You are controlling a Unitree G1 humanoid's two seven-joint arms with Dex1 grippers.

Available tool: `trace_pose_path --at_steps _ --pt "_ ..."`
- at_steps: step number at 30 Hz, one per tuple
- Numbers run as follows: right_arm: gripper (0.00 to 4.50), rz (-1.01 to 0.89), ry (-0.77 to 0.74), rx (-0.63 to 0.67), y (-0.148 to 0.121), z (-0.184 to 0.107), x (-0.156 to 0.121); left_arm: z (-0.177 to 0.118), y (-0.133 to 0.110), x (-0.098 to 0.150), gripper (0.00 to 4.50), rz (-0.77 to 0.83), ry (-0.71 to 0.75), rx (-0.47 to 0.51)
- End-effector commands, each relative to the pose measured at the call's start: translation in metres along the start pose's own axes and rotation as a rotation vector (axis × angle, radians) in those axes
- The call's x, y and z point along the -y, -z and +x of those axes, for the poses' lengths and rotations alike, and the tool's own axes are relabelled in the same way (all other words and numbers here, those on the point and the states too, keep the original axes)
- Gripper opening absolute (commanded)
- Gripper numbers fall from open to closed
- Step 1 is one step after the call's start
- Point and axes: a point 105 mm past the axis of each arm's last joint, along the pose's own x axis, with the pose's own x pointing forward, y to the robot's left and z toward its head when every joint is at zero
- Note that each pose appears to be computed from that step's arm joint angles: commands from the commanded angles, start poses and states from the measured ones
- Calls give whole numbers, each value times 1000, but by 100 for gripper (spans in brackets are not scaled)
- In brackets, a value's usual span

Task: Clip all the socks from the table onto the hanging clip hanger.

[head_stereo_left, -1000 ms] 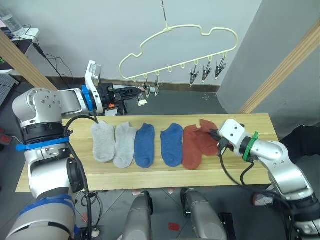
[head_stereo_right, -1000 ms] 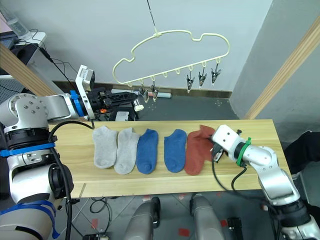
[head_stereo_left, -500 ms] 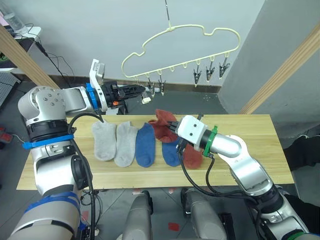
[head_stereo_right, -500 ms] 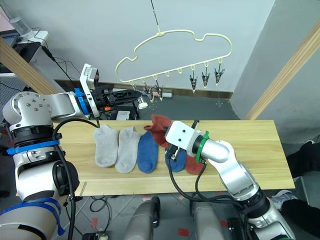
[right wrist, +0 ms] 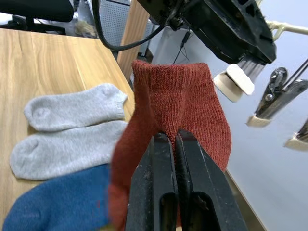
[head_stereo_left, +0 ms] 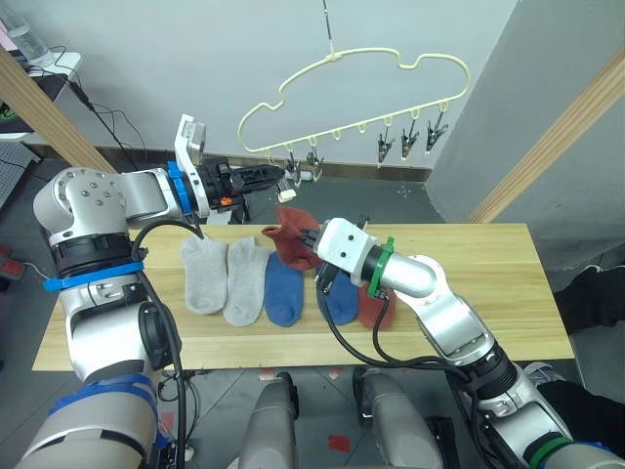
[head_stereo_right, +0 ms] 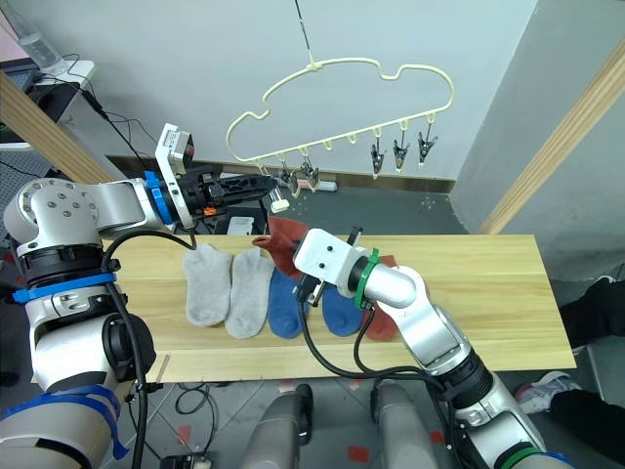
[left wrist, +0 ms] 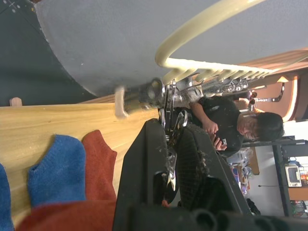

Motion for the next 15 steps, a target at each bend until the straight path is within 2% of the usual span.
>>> trace_pose_path --at_steps 1,15 --pt "5 -32 24 61 -16 2 8 -4 -9 15 21 55 38 23" --pt "5 -25 45 64 -17 1 16 -4 -7 15 21 62 36 13"
